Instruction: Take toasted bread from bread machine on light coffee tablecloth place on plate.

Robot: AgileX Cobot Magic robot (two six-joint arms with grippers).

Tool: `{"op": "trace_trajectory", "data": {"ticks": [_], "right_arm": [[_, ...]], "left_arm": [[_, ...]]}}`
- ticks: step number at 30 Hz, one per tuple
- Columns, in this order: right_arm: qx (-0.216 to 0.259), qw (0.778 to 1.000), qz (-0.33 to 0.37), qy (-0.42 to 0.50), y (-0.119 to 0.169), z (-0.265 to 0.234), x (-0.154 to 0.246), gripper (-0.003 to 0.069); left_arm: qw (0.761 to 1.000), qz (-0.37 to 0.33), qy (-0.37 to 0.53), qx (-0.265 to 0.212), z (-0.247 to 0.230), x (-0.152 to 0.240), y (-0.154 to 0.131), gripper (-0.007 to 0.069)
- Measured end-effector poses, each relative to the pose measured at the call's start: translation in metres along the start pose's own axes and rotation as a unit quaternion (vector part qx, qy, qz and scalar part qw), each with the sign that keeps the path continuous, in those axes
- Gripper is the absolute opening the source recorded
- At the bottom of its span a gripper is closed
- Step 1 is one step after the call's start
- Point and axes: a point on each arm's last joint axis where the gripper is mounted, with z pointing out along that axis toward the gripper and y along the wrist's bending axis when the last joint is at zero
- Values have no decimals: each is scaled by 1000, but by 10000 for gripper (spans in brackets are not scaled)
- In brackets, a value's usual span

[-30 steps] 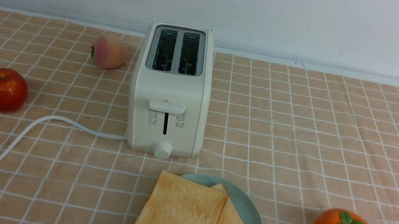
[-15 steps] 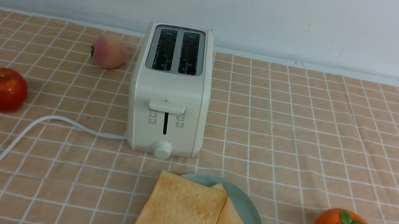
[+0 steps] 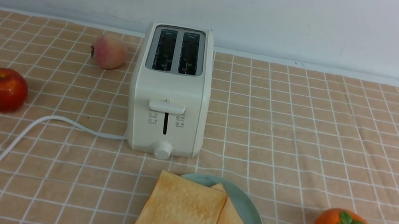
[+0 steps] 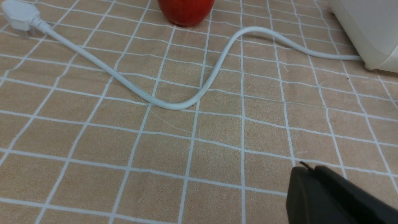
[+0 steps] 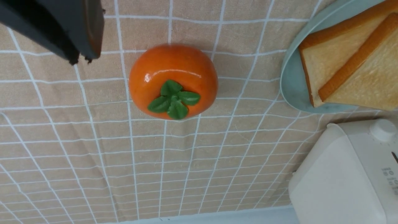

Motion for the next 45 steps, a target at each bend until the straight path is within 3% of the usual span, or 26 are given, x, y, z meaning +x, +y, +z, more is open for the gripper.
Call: {"op": "trace_trajectory", "data": {"ticks": [9, 15, 25, 42, 45], "right_arm": [[1, 1000, 0, -1, 0, 0, 0, 48], [31, 999, -2, -5, -4, 0, -1, 50], [102, 988, -112, -3, -16, -9, 3, 59], [117, 991, -58, 4, -18, -10, 5, 80], [103, 995, -4, 16, -15, -10, 8, 86]], "left_arm": [[1000, 0, 0, 0, 0, 0, 0, 1], [1000, 2, 0, -1, 0, 0, 0, 10], [1000, 2, 0, -1, 0, 0, 0, 20], [1000, 2, 0, -1, 0, 0, 0, 36], [1000, 2, 0, -1, 0, 0, 0, 37]]}}
